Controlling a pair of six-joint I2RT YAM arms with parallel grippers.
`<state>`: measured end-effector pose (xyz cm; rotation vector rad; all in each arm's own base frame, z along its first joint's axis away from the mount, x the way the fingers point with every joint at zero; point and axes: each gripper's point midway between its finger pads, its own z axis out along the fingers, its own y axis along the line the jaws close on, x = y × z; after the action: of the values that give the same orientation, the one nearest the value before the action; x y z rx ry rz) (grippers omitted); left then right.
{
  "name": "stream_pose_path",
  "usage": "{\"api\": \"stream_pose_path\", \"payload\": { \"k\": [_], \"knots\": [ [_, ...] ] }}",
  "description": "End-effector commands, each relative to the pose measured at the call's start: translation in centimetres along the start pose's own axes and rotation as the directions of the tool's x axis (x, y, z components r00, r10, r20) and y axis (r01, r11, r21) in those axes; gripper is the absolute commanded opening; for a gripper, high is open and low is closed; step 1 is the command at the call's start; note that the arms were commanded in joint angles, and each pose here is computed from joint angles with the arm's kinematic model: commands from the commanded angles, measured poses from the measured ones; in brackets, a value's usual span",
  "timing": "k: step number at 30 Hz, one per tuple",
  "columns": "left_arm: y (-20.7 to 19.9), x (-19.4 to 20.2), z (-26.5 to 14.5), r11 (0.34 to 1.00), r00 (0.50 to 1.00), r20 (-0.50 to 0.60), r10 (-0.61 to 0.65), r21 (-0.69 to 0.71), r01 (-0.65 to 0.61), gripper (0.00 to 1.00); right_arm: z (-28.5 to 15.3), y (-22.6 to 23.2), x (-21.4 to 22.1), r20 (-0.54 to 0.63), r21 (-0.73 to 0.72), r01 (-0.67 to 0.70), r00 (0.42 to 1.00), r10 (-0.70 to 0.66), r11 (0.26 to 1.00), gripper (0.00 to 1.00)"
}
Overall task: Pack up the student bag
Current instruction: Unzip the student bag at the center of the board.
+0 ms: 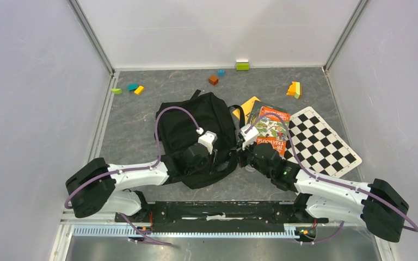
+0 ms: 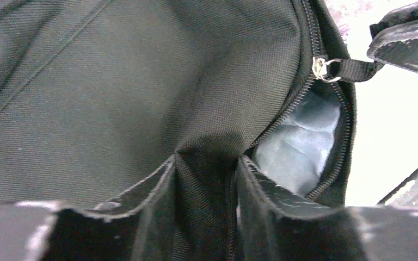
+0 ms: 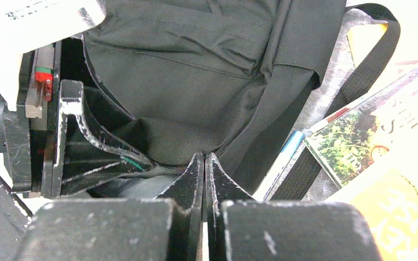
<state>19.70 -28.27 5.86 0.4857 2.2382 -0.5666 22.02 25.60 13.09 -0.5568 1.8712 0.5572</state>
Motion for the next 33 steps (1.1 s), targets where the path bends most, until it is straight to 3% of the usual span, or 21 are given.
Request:
{"api": "stream_pose_path", "payload": {
  "k": [1,3,7,13,20,33],
  "knots": [
    [-0.4,-1.4,0.1,0.998,0.997,0.052,0.055,0.015,-0.056,0.39,0.2,-0.3,-1.6,0.058,0.027,-0.029,0.998,0.027,0.999,0.0],
    [-0.7,-1.8,-0.6,0.999,0.997,0.06,0.043,0.026,-0.044,0.23,0.4,-0.9,-1.8,0.057,0.07,-0.027,0.998,0.023,0.997,0.0],
    [-0.8,-3.2,-2.6,0.999,0.995,0.102,0.018,0.041,-0.022,0.03,0.6,-2.8,-2.7,0.055,0.192,-0.025,0.998,0.014,0.981,0.0],
    [-0.8,-3.8,-5.5,0.997,0.996,0.071,0.052,0.047,-0.055,0.02,0.9,-4.5,-5.0,0.036,0.315,0.03,0.998,-0.043,0.949,0.0],
    [-0.3,-4.9,-8.3,0.998,0.995,0.084,0.054,0.038,-0.058,0.02,2.0,-5.5,-5.5,-0.027,0.342,0.07,0.998,-0.065,0.937,0.0],
    [-2.4,-8.5,-12.2,0.988,0.989,0.112,0.094,0.114,-0.107,0.02,5.0,-5.8,-5.5,-0.06,0.27,0.061,0.997,-0.046,0.961,0.0]
  ]
}}
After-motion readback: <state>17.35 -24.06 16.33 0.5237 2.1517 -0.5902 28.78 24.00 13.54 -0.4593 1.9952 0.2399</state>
